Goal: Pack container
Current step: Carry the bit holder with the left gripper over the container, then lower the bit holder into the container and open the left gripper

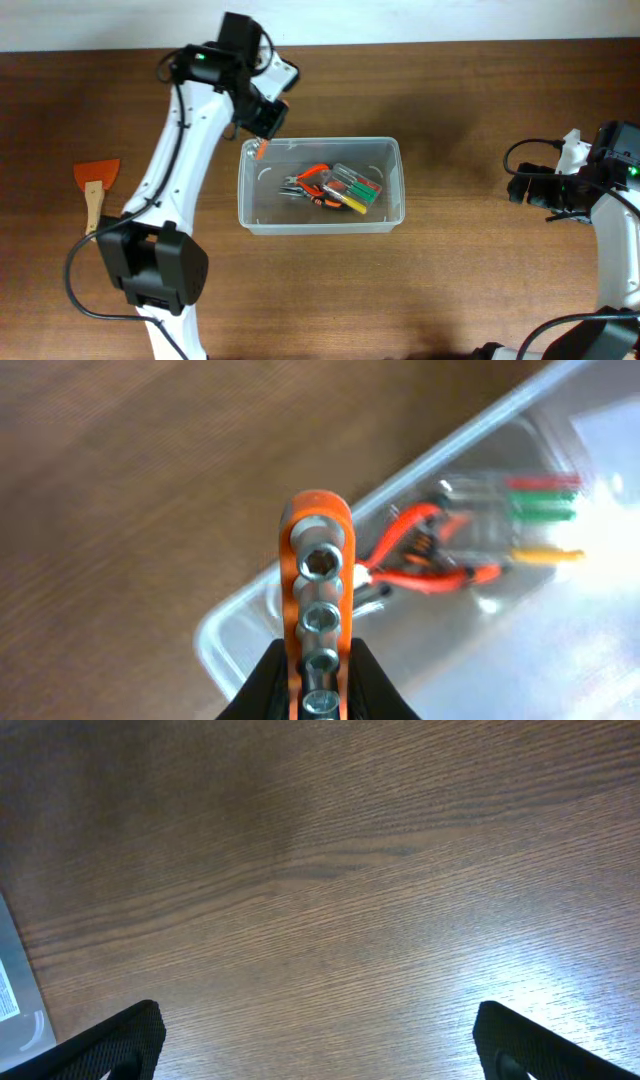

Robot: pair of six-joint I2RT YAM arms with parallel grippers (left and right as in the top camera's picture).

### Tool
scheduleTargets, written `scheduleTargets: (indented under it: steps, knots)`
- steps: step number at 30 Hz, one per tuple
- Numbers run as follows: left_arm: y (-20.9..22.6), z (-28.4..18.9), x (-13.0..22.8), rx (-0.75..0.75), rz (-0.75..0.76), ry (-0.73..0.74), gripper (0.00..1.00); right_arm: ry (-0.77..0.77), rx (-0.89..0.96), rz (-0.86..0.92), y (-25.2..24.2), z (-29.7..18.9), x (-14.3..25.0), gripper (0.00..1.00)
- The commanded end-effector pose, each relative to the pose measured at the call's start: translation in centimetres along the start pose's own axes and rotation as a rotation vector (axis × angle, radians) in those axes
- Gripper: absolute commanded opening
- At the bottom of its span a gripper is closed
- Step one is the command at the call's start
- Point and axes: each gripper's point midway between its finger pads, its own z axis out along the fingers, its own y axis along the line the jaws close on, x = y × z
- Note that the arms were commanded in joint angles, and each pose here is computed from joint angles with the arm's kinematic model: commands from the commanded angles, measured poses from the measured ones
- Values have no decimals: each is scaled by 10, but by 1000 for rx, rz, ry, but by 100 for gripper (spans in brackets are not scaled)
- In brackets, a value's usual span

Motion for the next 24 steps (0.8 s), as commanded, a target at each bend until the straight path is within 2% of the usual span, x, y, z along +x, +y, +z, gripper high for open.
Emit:
scheduleTargets:
  steps: [1,12,24]
  knots:
    - [-25,-4,1,42,135,23,2,-2,-8,11,1,0,0,99]
    - [-55,-5,38,118,201,188,2,-2,-8,11,1,0,0,99]
    - [-52,11,32,115,205,159,2,-2,-8,11,1,0,0,99]
